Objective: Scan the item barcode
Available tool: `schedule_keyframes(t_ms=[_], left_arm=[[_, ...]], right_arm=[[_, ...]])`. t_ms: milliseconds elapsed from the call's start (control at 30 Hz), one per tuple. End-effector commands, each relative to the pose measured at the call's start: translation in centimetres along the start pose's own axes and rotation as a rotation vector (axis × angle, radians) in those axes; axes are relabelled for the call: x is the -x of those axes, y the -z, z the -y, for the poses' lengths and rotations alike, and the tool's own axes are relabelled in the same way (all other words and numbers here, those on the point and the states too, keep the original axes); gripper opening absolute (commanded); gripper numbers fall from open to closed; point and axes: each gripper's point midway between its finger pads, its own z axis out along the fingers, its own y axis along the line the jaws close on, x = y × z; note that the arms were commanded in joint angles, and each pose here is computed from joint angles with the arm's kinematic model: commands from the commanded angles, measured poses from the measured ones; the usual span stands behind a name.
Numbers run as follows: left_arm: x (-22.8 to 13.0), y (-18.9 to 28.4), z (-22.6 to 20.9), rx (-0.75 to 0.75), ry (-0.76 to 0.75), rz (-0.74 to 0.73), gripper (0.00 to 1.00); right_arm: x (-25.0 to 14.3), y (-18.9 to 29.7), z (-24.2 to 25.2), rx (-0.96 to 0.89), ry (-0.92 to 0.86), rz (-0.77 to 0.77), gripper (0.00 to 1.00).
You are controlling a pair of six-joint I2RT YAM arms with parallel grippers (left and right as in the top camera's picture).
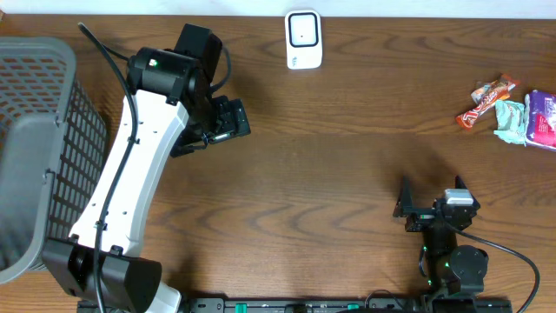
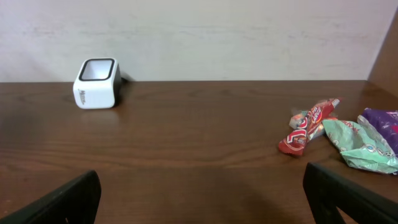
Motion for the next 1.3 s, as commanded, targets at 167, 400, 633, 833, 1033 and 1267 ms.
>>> schedule_keyframes(t_ms=[167,400,633,833,1033,1267], left_arm=[[0.09,-0.07,-0.2,0.01,0.001,-0.002,0.98],[0.08,-0.07,-0.2,0.009,0.001,-0.003,0.98],[0.09,-0.07,-0.19,0.009,0.001,-0.002,0.98],[0.09,-0.07,-0.19,0.009,0.001,-0.002,0.98],[0.08,-0.07,-0.2,0.01,0.001,-0.003,0.98],[0.09,-0.07,-0.19,0.009,0.001,-0.002,0.98]], right_arm=[[-0.13,0.03,0.27,-0.01,0.017,-0.003,0.99],[-0.05,0.02,0.17,-0.004,0.017,0.0,0.99],[-0.05,0.02,0.29,-0.009,0.016,0.0,0.99],[-0.05,0.02,0.29,-0.009,0.016,0.0,0.99],[-0.05,0.02,0.29,-0.009,0.016,0.0,0.99],[-0.05,0.02,0.29,-0.009,0.016,0.0,0.99]])
